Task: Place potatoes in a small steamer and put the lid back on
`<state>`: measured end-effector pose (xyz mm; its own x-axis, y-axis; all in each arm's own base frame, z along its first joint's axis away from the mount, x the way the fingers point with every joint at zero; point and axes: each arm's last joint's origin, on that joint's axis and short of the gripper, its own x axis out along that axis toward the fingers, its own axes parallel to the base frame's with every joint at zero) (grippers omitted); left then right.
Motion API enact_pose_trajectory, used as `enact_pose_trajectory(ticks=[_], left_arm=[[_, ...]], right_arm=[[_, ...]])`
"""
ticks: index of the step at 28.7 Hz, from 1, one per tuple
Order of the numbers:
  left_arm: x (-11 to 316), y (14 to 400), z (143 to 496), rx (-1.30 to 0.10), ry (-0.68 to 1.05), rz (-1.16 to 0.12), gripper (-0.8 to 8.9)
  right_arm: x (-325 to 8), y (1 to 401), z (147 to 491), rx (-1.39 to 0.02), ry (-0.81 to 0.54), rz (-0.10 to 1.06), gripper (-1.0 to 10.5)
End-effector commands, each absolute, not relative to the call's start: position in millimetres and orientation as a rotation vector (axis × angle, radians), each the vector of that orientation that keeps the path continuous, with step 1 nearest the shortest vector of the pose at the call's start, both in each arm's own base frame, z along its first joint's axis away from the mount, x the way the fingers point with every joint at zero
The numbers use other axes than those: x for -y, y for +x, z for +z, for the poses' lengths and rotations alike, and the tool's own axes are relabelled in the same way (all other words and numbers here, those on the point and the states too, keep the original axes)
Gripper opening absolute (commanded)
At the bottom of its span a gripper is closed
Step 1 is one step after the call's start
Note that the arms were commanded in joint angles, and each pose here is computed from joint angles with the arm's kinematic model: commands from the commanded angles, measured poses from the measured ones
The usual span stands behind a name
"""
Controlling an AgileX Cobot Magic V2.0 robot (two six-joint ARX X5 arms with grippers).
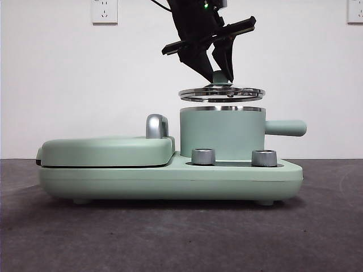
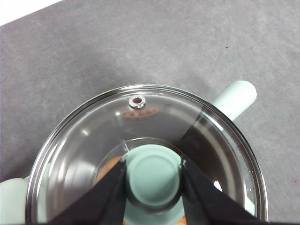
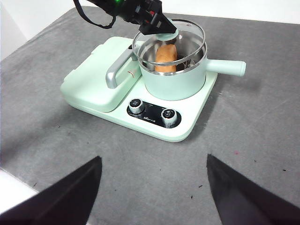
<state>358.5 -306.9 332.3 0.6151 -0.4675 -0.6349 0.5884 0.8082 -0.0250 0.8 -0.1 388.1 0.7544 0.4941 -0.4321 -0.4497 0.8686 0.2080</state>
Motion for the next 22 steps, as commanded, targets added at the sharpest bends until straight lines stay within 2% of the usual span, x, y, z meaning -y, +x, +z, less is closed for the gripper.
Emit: enact_pose_trajectory(ticks=[1,8,22], left_arm=[[315.3,363.7,329.8,-0.641,0.177,-0.622,0.08],[319.1,371.0,312.9,-0.673,0.192,-0.607,0.08],[318.2,370.5,308.7,-0.702,0.21,-0.59,0.08]], right_arm=[[0.1,0.7,390.6,-0.493,0.109,0.522,3.5],[0.1,0.6,390.6,-0.495,0.115,0.52,3.5],[0.2,0.7,390.6,-0.495,0.116,0.517,3.5]])
